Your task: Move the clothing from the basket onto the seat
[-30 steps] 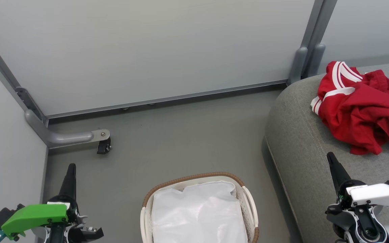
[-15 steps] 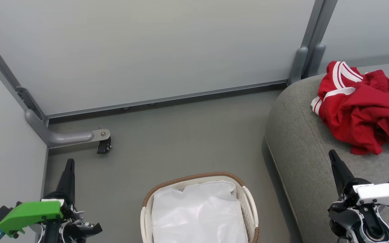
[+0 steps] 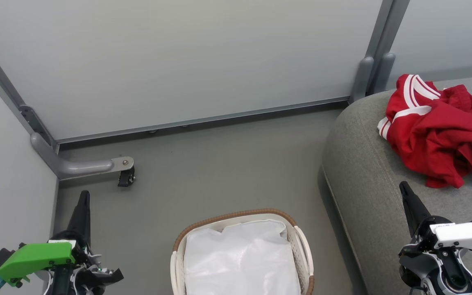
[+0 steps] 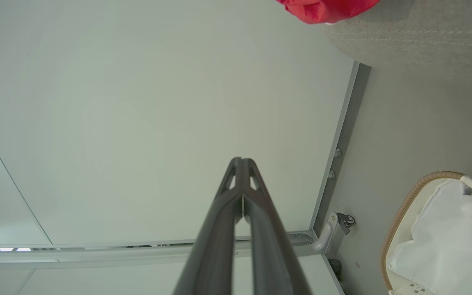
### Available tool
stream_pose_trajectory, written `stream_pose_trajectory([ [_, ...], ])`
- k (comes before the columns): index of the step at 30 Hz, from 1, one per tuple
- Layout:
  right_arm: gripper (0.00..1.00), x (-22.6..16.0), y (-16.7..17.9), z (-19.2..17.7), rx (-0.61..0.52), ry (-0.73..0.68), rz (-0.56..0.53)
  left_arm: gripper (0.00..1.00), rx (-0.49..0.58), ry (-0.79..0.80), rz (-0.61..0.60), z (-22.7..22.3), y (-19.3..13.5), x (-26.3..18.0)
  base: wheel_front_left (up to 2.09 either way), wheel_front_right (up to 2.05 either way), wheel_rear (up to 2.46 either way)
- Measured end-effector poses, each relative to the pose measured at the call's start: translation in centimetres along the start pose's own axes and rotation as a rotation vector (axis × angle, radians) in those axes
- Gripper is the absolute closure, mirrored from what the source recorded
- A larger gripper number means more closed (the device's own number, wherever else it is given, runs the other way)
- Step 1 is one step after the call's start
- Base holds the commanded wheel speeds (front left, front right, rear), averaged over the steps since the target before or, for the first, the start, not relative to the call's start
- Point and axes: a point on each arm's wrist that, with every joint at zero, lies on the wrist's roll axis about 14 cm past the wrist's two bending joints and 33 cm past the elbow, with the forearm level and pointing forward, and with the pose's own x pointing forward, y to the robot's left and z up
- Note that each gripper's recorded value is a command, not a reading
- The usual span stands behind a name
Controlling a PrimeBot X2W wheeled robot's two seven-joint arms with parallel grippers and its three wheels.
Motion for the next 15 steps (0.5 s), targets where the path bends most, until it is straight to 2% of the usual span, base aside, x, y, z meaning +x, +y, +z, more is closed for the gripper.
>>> stream_pose_trajectory([
  [15, 1.0, 0.0, 0.01, 0.0, 0.0, 0.0, 0.0, 1.0, 0.0, -0.001, 0.0, 0.02, 0.0, 0.0, 0.0, 0.0, 0.0],
])
